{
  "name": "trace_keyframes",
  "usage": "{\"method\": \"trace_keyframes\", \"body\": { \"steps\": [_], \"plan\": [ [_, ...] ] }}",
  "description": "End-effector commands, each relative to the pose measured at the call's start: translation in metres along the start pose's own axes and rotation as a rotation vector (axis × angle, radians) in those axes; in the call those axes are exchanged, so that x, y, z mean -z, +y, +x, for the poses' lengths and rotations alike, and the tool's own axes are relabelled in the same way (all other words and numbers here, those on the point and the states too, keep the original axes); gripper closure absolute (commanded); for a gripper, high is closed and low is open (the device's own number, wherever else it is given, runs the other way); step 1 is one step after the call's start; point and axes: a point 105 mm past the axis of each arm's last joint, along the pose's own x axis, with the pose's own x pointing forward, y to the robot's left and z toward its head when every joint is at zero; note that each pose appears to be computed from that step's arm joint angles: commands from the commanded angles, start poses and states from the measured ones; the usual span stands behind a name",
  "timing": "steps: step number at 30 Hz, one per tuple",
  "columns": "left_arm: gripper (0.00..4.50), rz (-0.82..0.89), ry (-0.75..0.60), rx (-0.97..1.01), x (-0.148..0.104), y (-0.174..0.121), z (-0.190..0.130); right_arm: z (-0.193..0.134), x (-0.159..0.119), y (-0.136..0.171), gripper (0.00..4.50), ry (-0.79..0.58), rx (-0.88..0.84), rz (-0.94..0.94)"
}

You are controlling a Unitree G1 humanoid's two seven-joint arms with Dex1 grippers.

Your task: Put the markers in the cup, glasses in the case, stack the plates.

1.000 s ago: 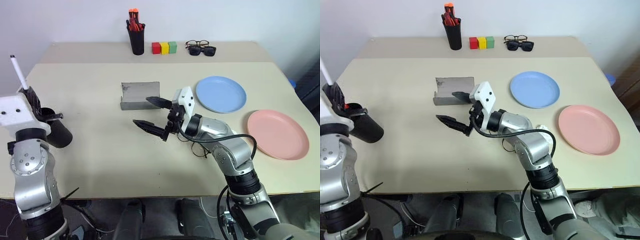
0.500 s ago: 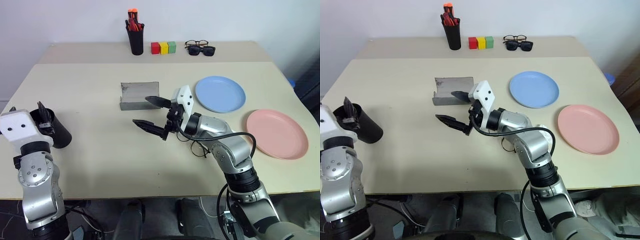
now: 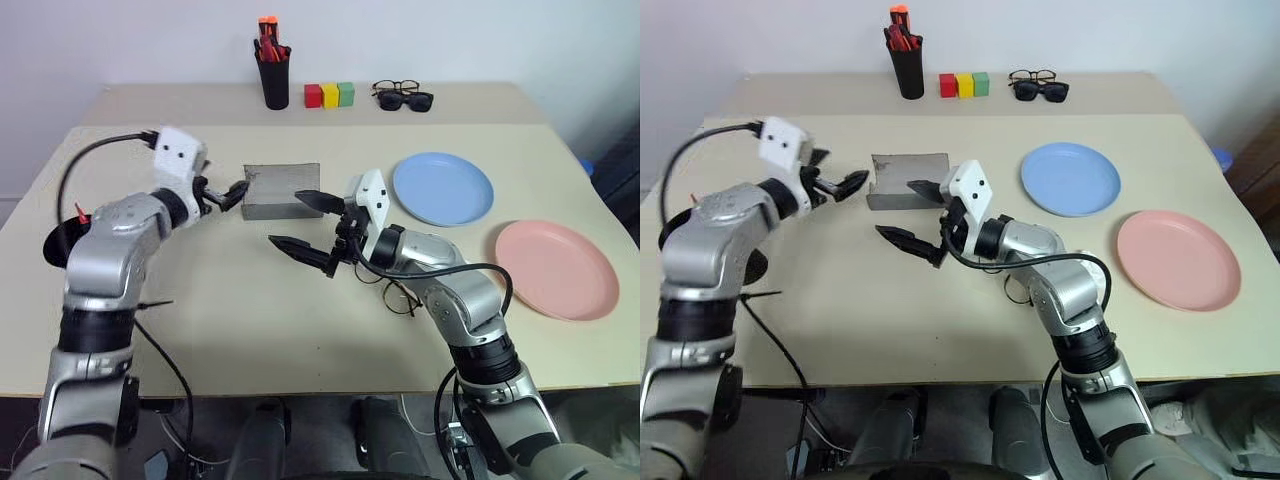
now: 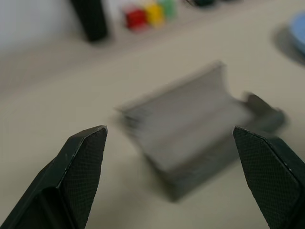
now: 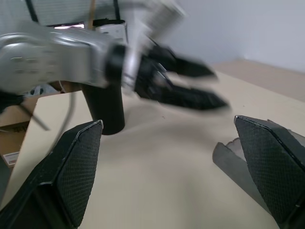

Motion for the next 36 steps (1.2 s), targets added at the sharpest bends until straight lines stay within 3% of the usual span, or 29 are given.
{"method": "trace_keyframes", "body": {
  "steps": [1,7,8,10,16,17,22,28,31,34,36],
  "plan": [
    [0.04,0.067,0.068,0.142,0.005,-0.004,0.019,-0.008,-0.013,-0.003,0.00,-0.029,0.031,-0.049],
    [0.04,0.207,0.230,0.292,0.029,-0.013,0.054,-0.036,-0.001,-0.011,0.00,0.049,0.131,-0.091],
    [0.27,0.219,0.238,0.296,0.029,-0.013,0.058,-0.040,-0.001,-0.013,0.00,0.056,0.154,-0.096],
    [0.88,0.228,0.238,0.315,0.028,-0.014,0.061,-0.046,0.000,-0.015,0.00,0.065,0.182,-0.102],
    [4.07,0.301,0.214,0.451,0.027,-0.027,0.060,-0.061,0.003,-0.019,0.00,0.098,0.250,-0.114],
    [4.44,0.312,0.193,0.488,0.026,-0.030,0.058,-0.063,0.004,-0.020,0.00,0.103,0.257,-0.114],
    [4.44,0.442,0.128,0.707,0.022,-0.051,0.034,-0.078,0.005,-0.027,0.00,0.147,0.293,-0.108],
    [4.44,0.472,0.199,0.816,0.033,-0.069,0.005,-0.105,0.017,-0.028,0.00,0.306,0.257,-0.076],
    [3.62,0.479,0.222,0.816,0.038,-0.073,-0.002,-0.119,0.032,-0.029,0.00,0.435,0.252,-0.057],
    [2.12,0.547,0.126,0.761,0.030,-0.075,0.001,-0.126,0.048,-0.031,0.00,0.528,0.268,-0.043],
    [2.12,0.542,0.031,0.707,0.017,-0.074,0.004,-0.127,0.056,-0.028,0.00,0.563,0.261,-0.035]
  ]
}}
